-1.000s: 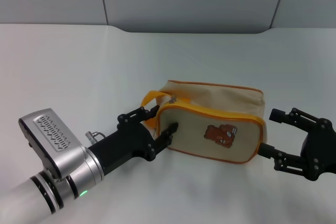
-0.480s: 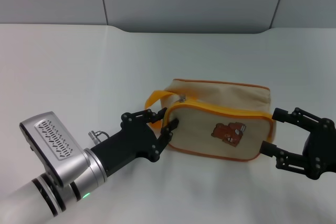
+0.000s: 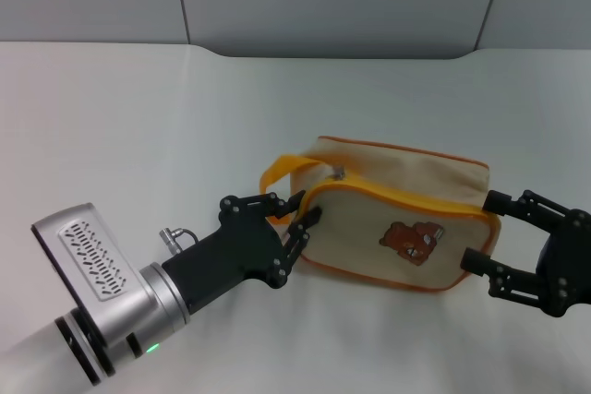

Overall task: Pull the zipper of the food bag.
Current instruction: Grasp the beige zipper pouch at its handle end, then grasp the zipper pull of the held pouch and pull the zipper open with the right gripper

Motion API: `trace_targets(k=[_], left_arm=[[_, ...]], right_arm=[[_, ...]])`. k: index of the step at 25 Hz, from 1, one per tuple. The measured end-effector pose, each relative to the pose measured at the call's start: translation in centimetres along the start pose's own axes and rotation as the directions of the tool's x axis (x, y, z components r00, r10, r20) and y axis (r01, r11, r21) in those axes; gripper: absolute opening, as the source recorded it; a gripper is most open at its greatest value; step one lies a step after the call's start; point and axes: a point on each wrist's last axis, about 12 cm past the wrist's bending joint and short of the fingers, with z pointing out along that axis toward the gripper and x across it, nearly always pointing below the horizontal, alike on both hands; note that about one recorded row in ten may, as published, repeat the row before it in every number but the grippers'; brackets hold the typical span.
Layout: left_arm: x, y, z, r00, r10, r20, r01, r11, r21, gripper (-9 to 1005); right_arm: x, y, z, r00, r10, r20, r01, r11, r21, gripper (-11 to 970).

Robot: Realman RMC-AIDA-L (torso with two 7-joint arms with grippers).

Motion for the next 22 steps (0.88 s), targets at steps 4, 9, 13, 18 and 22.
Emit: trace_targets(k=[4,9,13,18,22], left_arm=[[-0.5,0.8,-0.4,0.999,0.032,0.037,-0.032,0.999,0.000,209],[-1.5,3.0,-0.7,0.985,0.148,0.087,-0.150,0.989,0.008,158],[-2.6,4.4,-0.3,0.956,0.261,0.136,-0.266,0.964,0.016,125],[-3.8,5.6,0.1,0.928,0.326,0.180,-0.337,0.941,0.030,117],[-4.1,5.9,0.3,0.921,0.341,0.188,-0.354,0.935,0.036,111]], right_arm=[[-0.3,-0.2,-0.4,0.999,-0.017,0.043,0.015,0.999,0.047,819],[-1.0,-0.7,-1.4,0.986,-0.091,0.140,0.066,0.982,0.177,819],[-1.1,-1.3,-1.1,0.966,-0.182,0.186,0.123,0.949,0.290,820],[0.2,0.1,2.6,0.888,-0.423,0.181,0.340,0.868,0.363,820],[1.0,2.1,5.6,0.718,-0.693,0.070,0.586,0.656,0.476,820]])
